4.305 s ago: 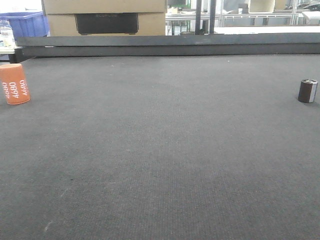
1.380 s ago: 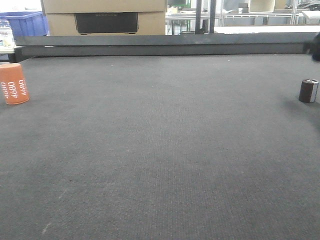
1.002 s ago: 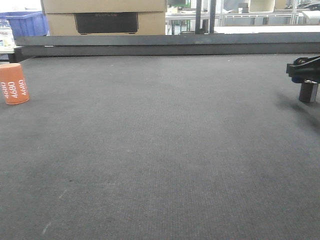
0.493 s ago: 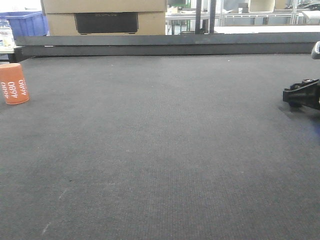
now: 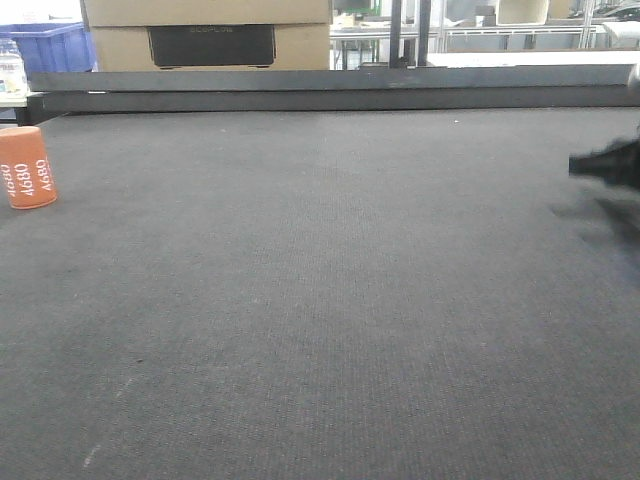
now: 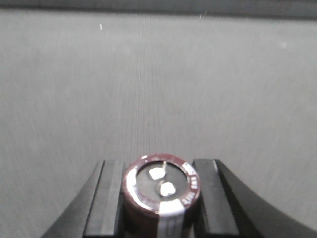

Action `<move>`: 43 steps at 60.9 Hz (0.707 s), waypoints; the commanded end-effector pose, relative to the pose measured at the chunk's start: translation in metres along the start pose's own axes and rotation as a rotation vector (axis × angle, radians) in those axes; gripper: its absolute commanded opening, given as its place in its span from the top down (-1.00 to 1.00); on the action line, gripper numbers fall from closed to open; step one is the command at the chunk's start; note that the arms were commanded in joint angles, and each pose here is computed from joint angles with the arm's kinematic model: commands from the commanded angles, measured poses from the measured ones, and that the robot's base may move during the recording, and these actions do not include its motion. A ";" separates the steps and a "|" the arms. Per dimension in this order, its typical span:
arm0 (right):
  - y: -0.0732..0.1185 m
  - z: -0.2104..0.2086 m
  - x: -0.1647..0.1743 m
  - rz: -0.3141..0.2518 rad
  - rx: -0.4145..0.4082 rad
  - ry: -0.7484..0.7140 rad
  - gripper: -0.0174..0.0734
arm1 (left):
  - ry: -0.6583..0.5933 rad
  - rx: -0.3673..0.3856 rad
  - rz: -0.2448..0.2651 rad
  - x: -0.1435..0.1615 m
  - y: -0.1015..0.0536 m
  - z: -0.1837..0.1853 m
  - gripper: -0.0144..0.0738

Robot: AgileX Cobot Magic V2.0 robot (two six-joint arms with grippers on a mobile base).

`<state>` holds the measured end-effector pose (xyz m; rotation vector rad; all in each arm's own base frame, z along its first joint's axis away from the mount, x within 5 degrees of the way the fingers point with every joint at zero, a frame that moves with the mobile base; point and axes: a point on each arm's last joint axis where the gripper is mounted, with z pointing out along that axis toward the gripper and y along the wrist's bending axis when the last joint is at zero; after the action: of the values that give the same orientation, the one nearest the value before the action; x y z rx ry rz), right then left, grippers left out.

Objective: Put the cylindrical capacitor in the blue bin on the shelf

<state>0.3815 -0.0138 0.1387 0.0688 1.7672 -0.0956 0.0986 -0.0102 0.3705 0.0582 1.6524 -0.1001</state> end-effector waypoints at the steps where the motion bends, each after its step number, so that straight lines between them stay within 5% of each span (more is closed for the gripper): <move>1: -0.003 -0.012 -0.038 0.011 0.002 -0.062 0.97 | 0.018 0.009 -0.005 0.000 -0.001 0.009 -0.71; 22: -0.006 -0.097 -0.152 0.040 -0.041 -0.128 0.97 | 0.087 0.038 0.005 0.052 -0.005 0.102 -0.71; 43: -0.011 -0.159 -0.197 0.050 -0.060 -0.209 0.97 | 0.064 -0.010 -0.122 0.123 -0.002 0.195 -0.71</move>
<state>0.2732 -0.0068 0.3527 0.0564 1.5888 -0.0136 0.2677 -0.0333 0.2398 -0.0067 1.7946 -0.1726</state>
